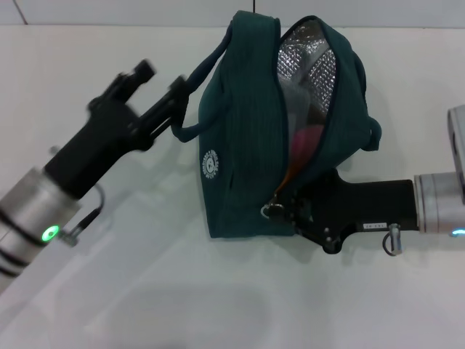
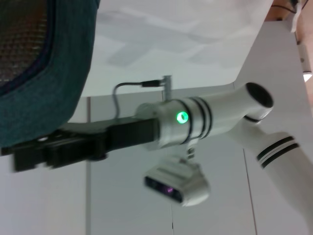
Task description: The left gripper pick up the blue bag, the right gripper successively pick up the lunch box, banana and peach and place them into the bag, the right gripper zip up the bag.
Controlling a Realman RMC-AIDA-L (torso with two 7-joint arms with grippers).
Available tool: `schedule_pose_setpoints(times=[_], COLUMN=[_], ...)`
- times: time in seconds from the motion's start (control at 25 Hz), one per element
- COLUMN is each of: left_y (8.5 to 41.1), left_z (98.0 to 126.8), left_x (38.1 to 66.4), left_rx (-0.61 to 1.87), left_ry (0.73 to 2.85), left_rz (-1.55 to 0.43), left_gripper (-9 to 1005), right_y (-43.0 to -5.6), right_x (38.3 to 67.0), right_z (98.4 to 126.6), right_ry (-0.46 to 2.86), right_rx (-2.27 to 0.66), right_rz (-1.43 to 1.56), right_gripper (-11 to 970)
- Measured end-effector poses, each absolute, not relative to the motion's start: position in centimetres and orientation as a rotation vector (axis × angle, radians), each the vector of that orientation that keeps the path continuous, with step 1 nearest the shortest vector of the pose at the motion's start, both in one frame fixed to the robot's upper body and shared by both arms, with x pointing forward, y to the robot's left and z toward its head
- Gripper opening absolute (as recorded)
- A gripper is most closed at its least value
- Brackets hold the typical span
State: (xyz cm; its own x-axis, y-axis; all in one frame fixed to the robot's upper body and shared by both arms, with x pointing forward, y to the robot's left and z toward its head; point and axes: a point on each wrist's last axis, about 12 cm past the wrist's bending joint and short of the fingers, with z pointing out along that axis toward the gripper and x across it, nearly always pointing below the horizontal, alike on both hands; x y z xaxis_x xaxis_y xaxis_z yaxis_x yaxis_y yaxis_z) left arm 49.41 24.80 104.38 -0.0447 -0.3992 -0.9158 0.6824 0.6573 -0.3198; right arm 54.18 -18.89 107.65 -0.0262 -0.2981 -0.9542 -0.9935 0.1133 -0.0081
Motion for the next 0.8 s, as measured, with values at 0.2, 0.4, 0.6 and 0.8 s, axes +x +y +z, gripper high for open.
schedule_pose_setpoints(times=[0.2,0.4,0.6,0.8], left_y=[26.4,25.5,24.3,23.8], left_z=[103.0,101.3,100.5,100.5], left_x=[47.0,44.8,43.8,44.1], left_rx=[0.270,0.429,0.575,0.607], left_ry=[1.403,1.474,1.501,1.503], left_rz=[-0.825,-0.806,-0.840,-0.851], left_gripper=[755,822,817,816], right_y=[-19.4,-19.6,-19.4,-19.2], right_x=[54.5,55.2,55.5,55.6], right_z=[108.2,108.7,109.0,109.1], right_ry=[1.472,1.473,1.464,1.458], right_rx=[-1.306,-1.268,-1.266,-1.264], right_rz=[0.946,0.927,0.926,0.930], right_gripper=[17,17,18,18])
